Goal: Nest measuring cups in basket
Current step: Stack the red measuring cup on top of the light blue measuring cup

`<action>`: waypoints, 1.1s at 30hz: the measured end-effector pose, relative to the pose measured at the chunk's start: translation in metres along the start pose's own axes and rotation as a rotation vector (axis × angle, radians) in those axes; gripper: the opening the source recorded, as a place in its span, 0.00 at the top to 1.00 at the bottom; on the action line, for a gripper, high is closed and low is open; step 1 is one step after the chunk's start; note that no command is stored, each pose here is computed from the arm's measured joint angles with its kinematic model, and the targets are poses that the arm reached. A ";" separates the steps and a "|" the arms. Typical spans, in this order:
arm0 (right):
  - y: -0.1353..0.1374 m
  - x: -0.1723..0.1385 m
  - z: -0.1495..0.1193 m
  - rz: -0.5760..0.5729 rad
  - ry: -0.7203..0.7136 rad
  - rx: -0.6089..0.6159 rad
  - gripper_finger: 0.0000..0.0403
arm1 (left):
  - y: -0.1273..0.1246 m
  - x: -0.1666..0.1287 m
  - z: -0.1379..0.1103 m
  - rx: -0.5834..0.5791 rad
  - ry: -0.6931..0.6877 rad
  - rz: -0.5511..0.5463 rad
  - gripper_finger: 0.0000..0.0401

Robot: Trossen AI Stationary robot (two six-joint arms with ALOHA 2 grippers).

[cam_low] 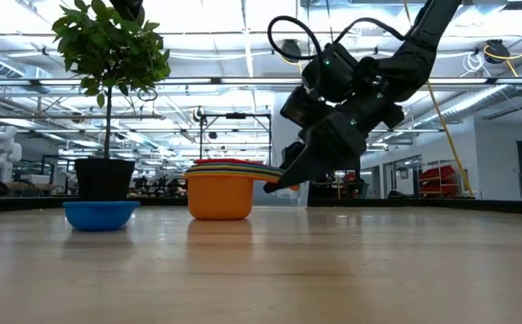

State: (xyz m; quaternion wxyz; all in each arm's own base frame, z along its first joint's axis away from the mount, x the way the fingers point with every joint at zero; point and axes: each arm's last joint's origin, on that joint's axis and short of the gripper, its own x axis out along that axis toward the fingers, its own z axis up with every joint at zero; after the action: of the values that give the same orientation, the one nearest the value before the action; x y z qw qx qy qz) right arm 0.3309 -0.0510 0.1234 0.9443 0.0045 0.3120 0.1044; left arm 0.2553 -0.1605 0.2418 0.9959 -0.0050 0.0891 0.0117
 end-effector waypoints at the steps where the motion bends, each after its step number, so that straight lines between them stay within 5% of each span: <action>1: 0.000 0.000 0.000 0.001 0.003 0.001 0.05 | 0.000 0.000 0.000 0.003 0.000 0.000 0.42; 19: 0.000 0.000 0.000 -0.001 0.001 -0.057 0.45 | 0.000 0.000 0.000 0.006 0.001 0.000 0.42; 33: 0.000 0.000 0.000 -0.003 -0.001 -0.051 0.65 | 0.000 0.000 0.000 0.006 0.001 0.000 0.42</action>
State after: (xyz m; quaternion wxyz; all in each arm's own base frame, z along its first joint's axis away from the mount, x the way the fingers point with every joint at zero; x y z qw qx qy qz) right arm 0.3310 -0.0510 0.1236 0.9444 -0.0201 0.3087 0.1109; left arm 0.2553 -0.1605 0.2418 0.9959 -0.0022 0.0898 0.0116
